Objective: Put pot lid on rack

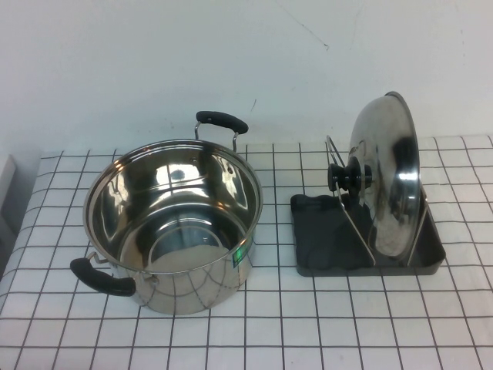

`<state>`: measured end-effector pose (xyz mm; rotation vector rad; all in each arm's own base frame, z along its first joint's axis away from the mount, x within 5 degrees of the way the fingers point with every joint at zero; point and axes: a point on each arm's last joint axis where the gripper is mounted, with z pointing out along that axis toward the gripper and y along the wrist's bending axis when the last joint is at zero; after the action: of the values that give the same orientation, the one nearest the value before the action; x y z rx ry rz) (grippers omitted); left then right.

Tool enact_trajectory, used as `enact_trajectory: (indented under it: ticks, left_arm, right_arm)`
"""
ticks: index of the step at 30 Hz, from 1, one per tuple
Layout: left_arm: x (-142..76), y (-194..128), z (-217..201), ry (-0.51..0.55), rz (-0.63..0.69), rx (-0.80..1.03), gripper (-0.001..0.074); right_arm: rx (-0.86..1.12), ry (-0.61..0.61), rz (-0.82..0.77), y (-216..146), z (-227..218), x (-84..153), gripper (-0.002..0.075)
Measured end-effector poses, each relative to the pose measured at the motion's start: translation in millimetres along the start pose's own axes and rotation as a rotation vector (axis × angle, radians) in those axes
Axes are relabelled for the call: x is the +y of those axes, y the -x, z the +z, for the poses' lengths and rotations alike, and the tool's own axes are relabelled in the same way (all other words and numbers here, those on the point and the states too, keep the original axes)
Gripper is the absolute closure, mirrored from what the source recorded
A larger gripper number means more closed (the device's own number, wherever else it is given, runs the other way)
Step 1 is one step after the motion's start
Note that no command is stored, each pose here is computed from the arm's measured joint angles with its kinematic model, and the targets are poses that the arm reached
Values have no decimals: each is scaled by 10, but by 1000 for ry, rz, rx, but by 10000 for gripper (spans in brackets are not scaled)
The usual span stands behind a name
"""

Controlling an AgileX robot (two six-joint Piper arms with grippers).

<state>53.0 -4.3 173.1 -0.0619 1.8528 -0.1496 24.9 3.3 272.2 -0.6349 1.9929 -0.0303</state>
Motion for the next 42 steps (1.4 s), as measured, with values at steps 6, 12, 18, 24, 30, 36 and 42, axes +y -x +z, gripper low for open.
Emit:
enact_trajectory:
  ticks: [6,12,18,24,30,36,42]
  left_arm:
    - [-5,3,-2,-7,-2,1,737]
    - [-6,-4,-2,-9,-12,9,737]
    - [-7,-2,-3,-9,-13,10,737]
    - [-7,-2,-4,-9,-17,11,737]
    - [-8,-4,-4,-10,-19,12,737]
    - [-8,-4,-4,-10,-19,13,737]
    - [-8,-4,-4,-10,-27,13,737]
  right_arm:
    - [0,0,0,0,0,0,727]
    - [0,0,0,0,0,0,727]
    - [0,0,0,0,0,0,727]
    - [0,0,0,0,0,0,727]
    - [-1,-8,-6,-4,9,-5,727]
    - [-52,-70,-36,-51,157,-17,727]
    - [-122,-186,88,-424,537,82,728]
